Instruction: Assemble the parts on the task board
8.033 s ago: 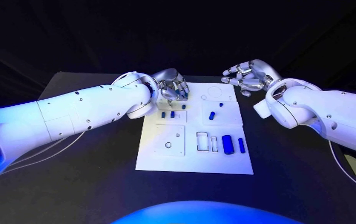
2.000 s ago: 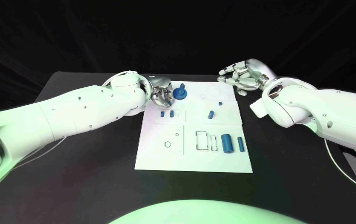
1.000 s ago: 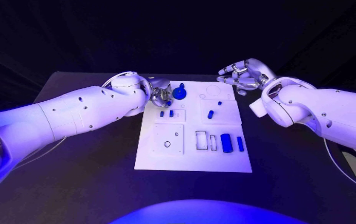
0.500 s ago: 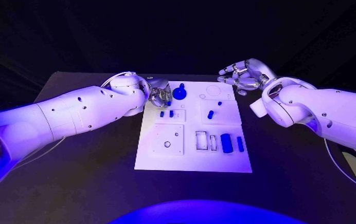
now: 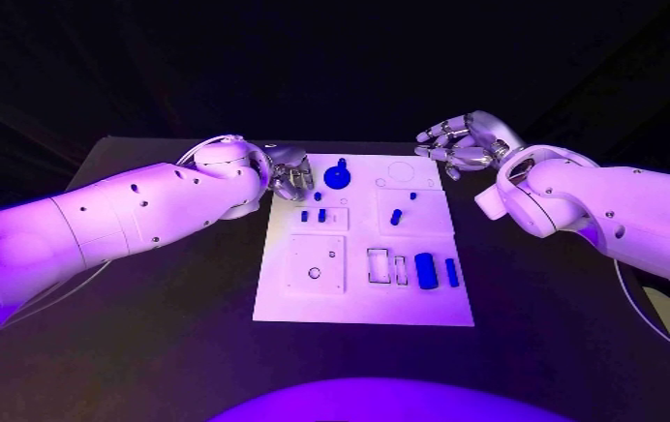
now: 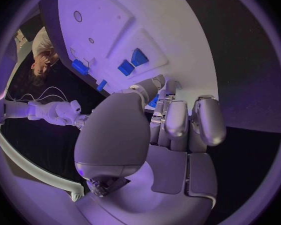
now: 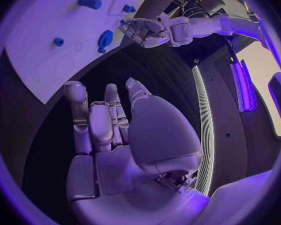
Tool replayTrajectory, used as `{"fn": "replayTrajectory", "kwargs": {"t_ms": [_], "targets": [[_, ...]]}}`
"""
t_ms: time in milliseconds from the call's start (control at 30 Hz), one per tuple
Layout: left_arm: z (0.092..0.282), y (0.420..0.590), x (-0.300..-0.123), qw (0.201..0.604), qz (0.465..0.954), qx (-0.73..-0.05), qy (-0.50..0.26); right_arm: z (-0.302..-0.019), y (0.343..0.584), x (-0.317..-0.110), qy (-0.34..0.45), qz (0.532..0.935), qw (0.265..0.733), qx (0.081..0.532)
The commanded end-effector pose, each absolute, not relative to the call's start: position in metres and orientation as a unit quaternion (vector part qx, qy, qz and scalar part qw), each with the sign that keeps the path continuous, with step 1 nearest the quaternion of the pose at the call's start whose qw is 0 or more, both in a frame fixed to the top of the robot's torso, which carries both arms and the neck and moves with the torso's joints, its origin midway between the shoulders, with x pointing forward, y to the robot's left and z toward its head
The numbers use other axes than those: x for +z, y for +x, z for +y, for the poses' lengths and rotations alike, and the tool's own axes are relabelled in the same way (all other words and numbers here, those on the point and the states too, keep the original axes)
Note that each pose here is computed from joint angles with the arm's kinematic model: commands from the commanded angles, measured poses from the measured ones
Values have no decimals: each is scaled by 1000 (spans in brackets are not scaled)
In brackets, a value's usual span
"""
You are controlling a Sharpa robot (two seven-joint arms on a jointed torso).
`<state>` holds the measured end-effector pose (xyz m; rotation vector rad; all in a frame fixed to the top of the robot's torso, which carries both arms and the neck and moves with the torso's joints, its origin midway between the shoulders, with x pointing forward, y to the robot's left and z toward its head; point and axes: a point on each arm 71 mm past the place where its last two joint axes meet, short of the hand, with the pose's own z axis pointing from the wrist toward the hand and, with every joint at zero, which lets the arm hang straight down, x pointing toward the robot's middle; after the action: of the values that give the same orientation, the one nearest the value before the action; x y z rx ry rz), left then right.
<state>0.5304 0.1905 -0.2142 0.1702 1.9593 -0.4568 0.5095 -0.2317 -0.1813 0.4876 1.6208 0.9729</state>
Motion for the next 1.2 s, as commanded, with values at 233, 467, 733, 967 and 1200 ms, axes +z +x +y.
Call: {"fn": "replayTrajectory", "kwargs": {"t_ms": [233,467,733,967,1200], "targets": [[217,528,-186,545,760,-338,-104,-231,511,-190,22,752,580,314],[231,519,-174,454,672,-493,-315,-226,508,-199,-92,762,610,200],[226,503,-169,366,614,-575,-399,-211,504,-209,-144,754,621,161],[224,496,-166,345,597,-597,-410,-195,503,-214,-159,751,619,166],[223,493,-164,339,591,-606,-410,-185,503,-219,-164,750,617,171]]}}
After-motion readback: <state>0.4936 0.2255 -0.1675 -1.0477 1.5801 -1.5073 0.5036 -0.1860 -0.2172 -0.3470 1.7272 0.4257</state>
